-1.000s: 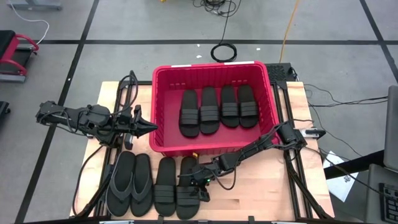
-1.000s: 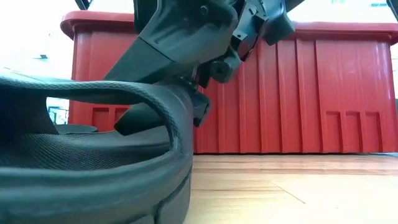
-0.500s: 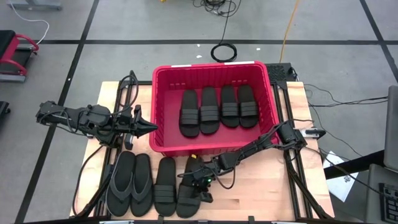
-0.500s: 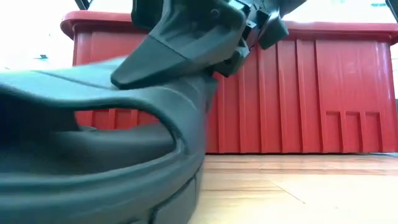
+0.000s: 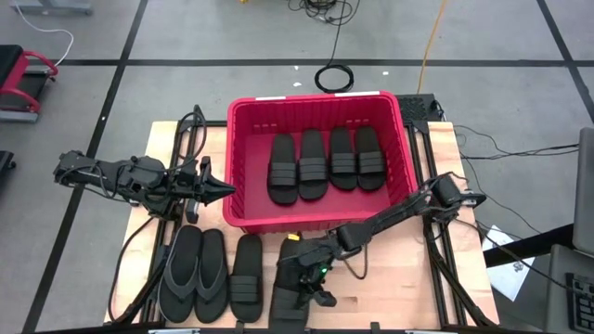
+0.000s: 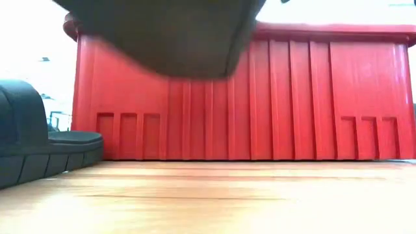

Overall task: Pick and place slides into bin
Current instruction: Put the black slide into the red bin

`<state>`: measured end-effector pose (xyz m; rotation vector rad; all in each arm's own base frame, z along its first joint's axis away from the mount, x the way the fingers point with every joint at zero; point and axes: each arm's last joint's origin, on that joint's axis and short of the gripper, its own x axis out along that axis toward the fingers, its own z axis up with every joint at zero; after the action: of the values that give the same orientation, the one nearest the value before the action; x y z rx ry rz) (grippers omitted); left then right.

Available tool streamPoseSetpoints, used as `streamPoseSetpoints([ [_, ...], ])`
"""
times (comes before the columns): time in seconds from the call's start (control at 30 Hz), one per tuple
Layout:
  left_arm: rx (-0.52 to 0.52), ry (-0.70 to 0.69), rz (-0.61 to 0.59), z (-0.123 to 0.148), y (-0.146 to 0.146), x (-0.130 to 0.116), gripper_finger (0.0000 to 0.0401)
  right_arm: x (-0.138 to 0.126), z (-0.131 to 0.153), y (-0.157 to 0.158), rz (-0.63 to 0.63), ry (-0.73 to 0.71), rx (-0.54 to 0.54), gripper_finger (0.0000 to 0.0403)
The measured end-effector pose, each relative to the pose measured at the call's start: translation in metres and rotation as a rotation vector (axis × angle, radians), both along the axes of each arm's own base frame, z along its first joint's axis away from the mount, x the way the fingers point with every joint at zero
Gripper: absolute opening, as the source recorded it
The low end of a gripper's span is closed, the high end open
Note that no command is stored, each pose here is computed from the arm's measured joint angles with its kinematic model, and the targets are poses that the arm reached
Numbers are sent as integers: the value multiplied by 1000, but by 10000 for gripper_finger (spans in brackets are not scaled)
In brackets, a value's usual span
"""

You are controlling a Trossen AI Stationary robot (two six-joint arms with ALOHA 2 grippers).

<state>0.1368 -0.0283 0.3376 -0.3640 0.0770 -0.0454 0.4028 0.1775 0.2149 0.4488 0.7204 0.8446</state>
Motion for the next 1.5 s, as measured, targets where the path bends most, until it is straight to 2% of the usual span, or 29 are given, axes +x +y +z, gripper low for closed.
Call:
streamPoseSetpoints([
  [0.2, 0, 0, 0, 0, 0, 0, 24, -19, 46, -9, -50, -27, -14, 3],
  [0.3, 1, 1, 0, 0, 0, 0, 24, -31, 72, -8, -80, -41, -110, 3],
  [0.53, -3, -7, 1, 1, 0, 0, 24, -53, 120, -27, -121, 52, -314, 3],
  [0.87, -20, -14, 85, 1, 2, 0, 24, -104, 170, -81, -84, 127, -458, 3],
  [1.07, -20, -18, 195, 1, 6, 0, 24, -147, 195, -126, -211, 124, -656, 5],
  [1.23, -15, -23, 296, 2, 8, -1, 24, -165, 211, -156, -327, 46, -787, 6],
  [1.4, -22, -59, 390, 5, 11, 1, 24, -174, 221, -171, -353, -66, -812, 5],
  [1.5, -28, -78, 418, 7, 13, 4, 24, -173, 224, -175, -381, -204, -782, 3],
])
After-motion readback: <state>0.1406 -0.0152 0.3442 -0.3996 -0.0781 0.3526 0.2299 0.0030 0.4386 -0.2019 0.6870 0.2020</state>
